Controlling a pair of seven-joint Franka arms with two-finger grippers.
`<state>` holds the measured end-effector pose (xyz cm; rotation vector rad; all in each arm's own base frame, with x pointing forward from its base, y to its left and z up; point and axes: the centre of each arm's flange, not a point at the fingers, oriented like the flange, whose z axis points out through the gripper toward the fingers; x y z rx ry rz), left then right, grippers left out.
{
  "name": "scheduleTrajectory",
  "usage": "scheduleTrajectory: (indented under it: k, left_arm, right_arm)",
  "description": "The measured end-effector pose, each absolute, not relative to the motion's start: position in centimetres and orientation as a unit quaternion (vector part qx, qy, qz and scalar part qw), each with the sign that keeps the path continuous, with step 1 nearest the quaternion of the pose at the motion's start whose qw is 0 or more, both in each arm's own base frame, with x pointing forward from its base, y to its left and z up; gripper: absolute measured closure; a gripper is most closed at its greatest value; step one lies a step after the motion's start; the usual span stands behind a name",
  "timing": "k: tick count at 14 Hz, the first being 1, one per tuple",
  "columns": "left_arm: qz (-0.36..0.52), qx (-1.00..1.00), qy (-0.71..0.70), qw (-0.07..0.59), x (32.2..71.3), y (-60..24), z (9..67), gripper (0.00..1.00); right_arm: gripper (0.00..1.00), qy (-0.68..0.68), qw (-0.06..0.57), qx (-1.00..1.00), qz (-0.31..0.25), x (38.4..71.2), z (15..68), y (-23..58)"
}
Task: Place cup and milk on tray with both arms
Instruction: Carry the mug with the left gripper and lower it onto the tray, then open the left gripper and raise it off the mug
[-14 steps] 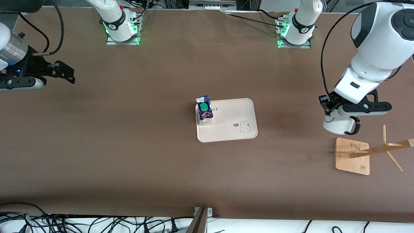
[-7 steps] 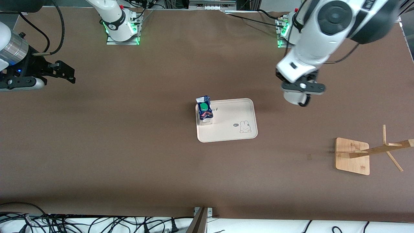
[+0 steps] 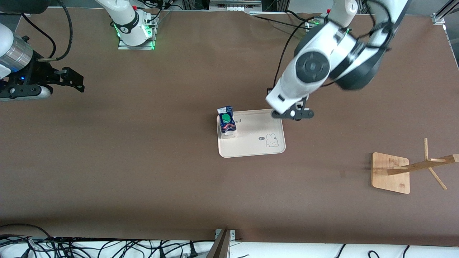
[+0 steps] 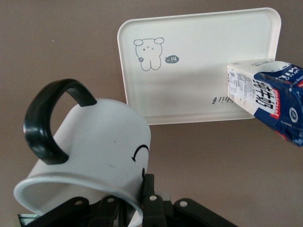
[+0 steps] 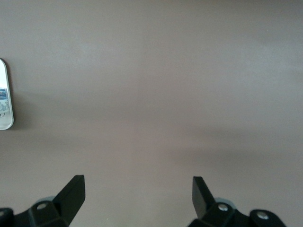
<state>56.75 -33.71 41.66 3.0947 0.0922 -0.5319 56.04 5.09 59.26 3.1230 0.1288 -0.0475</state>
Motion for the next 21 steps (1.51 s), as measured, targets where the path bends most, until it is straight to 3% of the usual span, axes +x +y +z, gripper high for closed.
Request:
scheduleTrajectory:
  k: [4,9,13,14,18,21]
  left_arm:
    - [-0.189,0.980,0.067,0.005,60.7,-36.1,31.9,0.92]
    - [-0.205,0.976,0.077,-0.006,59.3,-39.5,24.9,0.92]
    - [-0.203,0.975,0.090,-0.009,59.8,-39.0,22.8,0.91]
    - [-0.201,0.975,0.092,-0.009,60.0,-38.8,22.8,0.87]
    - [-0.192,0.977,0.097,-0.005,60.8,-38.4,23.6,0.49]
    - [-0.174,0.979,0.107,0.003,62.6,-36.6,27.5,0.21]
  right_arm:
    - [0.00,0.041,0.008,0.999,-0.015,56.0,59.3,5.1]
    - [0.00,0.041,0.008,0.999,-0.015,56.0,59.3,5.1]
    - [0.00,0.041,0.008,0.999,-0.016,56.0,59.2,5.1]
    - [0.00,0.041,0.008,0.999,-0.017,56.0,59.2,5.1]
    - [0.00,0.041,0.008,0.999,-0.018,56.0,59.2,5.1]
    - [0.00,0.041,0.008,0.999,-0.018,56.0,59.2,5.1]
